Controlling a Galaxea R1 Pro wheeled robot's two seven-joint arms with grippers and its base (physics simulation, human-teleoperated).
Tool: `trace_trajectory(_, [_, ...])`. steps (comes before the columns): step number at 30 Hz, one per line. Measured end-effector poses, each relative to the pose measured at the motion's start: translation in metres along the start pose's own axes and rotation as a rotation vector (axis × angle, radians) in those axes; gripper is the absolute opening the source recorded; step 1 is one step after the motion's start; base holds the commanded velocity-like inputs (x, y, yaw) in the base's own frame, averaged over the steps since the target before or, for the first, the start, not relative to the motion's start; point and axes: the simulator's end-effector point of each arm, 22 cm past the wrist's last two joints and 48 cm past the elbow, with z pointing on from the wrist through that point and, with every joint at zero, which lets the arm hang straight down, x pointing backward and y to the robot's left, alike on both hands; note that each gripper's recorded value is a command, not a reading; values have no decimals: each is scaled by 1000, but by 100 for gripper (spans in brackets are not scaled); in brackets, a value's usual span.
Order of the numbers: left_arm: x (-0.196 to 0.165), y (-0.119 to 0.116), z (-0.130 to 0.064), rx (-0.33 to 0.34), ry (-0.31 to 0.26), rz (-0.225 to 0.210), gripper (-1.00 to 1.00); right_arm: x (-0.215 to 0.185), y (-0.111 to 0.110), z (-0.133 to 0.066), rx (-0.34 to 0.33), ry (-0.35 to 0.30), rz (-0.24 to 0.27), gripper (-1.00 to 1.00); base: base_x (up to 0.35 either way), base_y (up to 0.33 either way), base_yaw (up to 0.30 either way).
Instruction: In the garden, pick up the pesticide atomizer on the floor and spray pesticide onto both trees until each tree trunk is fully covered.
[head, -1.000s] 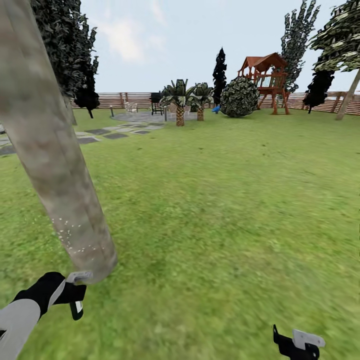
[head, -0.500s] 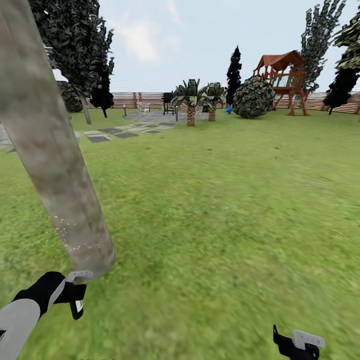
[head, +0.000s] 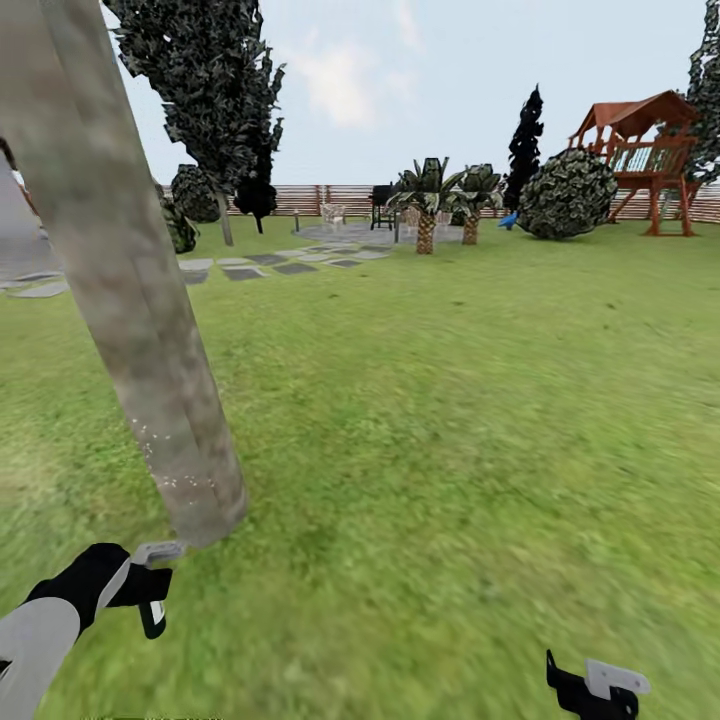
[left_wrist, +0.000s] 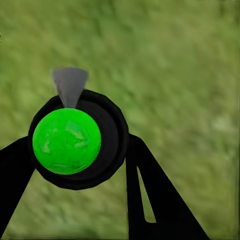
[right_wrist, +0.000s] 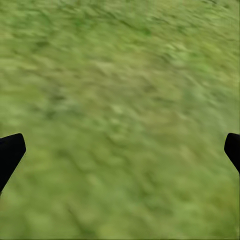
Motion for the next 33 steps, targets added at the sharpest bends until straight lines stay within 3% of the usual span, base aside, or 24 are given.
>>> trace_trajectory(7, [0,0,0,0,0,0,-100,0,0,0,0,0,0,100,123,-260,262])
trace_trajectory(21, [1,-1,0,2,1,1,-100,0,0,0,0,0,0,100,208,-212,34])
trace_trajectory(33, [1,-1,0,2,2,0,-100,0,0,0,0,0,0,100,140,-253,256])
